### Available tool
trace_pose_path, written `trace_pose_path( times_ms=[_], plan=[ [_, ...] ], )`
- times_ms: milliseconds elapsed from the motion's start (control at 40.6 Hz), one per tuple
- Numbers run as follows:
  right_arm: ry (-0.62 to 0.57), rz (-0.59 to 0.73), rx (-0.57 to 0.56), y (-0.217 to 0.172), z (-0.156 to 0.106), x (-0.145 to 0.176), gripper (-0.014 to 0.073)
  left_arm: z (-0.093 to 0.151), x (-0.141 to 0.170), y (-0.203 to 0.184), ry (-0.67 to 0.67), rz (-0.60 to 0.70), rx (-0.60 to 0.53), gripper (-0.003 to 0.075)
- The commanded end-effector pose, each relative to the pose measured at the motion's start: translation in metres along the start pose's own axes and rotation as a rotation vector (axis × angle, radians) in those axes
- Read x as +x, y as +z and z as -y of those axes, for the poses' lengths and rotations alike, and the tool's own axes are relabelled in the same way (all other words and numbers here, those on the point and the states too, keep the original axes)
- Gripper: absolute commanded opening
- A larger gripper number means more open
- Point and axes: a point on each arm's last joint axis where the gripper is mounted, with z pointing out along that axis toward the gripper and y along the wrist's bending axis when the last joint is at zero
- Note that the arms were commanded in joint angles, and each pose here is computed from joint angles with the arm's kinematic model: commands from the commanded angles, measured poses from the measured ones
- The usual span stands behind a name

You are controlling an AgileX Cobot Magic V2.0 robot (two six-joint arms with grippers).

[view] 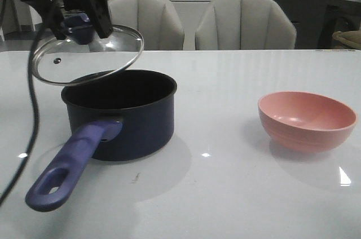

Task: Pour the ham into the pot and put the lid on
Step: 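Lift the glass lid and carry it over the saucepan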

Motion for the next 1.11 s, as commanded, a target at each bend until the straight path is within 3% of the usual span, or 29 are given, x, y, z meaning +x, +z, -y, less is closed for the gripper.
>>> trace_pose_path(
  times_ms=[0, 567, 1010, 1084],
  plan=[
    [-0.007, 0.09, 0.017, -0.001, 0.001, -0.015, 0.0178, 0.015, -0.007, -0.026, 0.031, 0.101, 0.031, 0.0174],
    [-0.007, 0.09, 0.017, -0.001, 0.001, -0.015, 0.0178, 0.051, -0.003, 0.006, 0.088, 0.02, 0.091, 0.0175],
    [-0.007, 0.09, 0.017, -0.001, 0.001, -0.015, 0.0178, 0.047, 0.001, 0.013, 0.118, -0.045, 0.036, 0.0179],
    [-0.007, 0.09, 0.017, -0.001, 0.001, -0.015, 0.0178, 0.047, 0.0, 0.013, 0.118, -0.033, 0.037, 0.0213]
  ],
)
